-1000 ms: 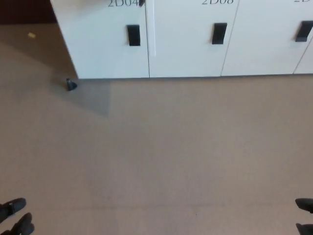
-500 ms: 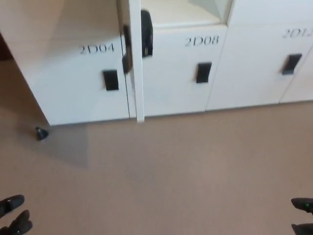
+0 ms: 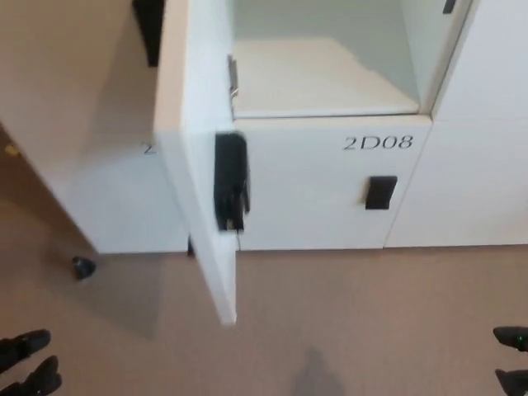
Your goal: The robot walks towards an open cabinet and lifts its left hand to push the door towards the right to close it.
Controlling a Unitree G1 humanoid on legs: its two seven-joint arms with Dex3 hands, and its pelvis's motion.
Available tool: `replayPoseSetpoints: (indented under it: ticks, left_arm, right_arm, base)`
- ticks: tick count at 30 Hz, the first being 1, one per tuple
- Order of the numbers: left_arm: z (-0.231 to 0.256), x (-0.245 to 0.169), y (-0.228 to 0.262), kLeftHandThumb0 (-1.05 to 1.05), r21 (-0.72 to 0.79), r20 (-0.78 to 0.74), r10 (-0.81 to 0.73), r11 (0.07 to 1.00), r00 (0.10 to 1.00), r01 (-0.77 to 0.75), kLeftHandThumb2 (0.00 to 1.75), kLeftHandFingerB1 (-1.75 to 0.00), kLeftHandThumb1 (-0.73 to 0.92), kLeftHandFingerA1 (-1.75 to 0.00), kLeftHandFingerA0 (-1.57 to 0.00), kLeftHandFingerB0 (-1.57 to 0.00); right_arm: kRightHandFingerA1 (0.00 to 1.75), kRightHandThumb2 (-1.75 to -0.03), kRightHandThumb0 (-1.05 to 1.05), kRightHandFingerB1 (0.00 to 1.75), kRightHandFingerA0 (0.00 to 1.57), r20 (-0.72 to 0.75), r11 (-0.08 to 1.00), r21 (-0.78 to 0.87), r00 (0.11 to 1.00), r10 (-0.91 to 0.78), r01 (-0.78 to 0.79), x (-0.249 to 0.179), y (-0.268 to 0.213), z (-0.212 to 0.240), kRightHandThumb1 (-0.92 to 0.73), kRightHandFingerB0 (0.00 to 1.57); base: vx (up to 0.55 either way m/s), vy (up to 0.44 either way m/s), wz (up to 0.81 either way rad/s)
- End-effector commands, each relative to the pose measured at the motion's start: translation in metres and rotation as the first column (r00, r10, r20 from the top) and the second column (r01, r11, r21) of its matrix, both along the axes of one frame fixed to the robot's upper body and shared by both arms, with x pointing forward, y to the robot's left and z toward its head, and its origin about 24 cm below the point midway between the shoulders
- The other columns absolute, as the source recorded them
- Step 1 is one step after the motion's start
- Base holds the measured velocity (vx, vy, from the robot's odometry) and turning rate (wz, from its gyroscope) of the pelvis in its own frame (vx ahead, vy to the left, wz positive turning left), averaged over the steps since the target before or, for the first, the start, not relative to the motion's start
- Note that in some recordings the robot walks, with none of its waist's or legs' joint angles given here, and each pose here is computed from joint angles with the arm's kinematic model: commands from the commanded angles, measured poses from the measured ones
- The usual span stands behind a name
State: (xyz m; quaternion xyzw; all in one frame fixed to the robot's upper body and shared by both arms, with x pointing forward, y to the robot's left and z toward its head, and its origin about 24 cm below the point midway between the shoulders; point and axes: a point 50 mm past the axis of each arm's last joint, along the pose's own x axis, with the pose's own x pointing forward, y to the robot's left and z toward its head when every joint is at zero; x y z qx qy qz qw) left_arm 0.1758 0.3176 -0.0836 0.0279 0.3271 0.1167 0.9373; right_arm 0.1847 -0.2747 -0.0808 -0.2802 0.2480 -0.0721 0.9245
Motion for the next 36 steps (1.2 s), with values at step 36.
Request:
replayPoseSetpoints:
  ticks: [36]
  left_arm:
    - [0.0130, 0.0120, 0.0052, -0.43, 0.079, 0.045, -0.061, 0.995, 0.997, 0.057, 0.58, -0.40, 0.64, -0.47, -0.58, -0.51]
  right_arm:
    - [0.55, -0.60, -0.17, 0.46, 0.72, -0.001, 0.999, -0.011, 0.999, -0.039, 0.038, 0.0008, -0.0042, -0.0007, -0.68, 0.56]
  base:
    - [0.16, 0.047, -0.05]
